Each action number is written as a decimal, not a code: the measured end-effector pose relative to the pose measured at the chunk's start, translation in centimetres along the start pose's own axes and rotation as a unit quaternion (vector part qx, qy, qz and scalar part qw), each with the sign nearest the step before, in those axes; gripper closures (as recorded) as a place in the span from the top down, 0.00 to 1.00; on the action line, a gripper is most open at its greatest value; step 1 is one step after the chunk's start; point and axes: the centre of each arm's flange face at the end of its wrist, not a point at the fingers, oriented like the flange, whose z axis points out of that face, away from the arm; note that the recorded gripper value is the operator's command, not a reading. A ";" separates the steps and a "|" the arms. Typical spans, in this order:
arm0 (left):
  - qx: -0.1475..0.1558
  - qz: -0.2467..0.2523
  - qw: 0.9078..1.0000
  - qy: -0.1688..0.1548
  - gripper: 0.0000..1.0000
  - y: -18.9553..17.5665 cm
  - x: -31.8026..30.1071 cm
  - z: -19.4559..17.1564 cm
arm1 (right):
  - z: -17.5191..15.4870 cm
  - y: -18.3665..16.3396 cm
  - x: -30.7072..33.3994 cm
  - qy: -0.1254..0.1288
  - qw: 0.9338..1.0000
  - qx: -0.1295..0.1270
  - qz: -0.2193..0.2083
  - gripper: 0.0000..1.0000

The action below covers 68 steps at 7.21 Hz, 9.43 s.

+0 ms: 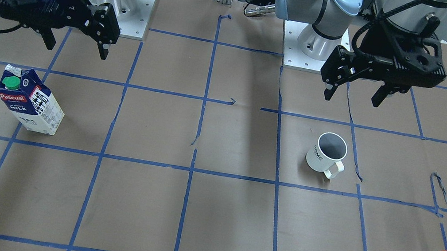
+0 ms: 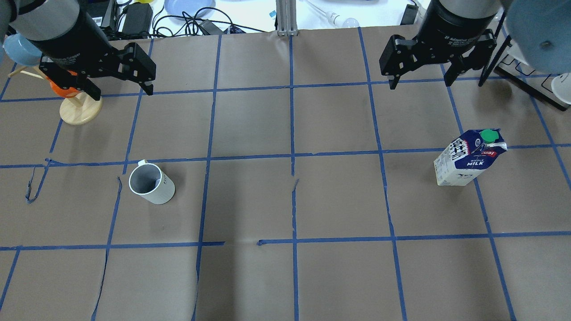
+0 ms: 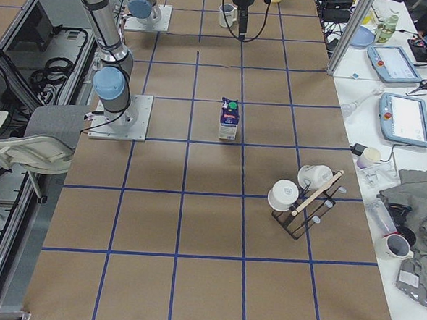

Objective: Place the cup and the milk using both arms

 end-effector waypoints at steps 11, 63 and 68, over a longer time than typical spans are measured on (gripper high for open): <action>-0.014 -0.001 1.000 0.001 1.00 0.0 0.3 0.5 | 0.2 -1.5 0.1 0.006 1.000 -0.006 -0.001 1.00; 0.013 0.027 0.999 0.025 1.00 -0.5 0.8 -0.8 | 5.2 -4.5 3.9 0.009 0.998 -0.050 0.026 1.00; 0.027 0.029 0.999 -0.001 1.00 0.7 0.7 -0.7 | 11.0 -3.5 18.8 -0.011 0.994 -0.109 0.007 1.00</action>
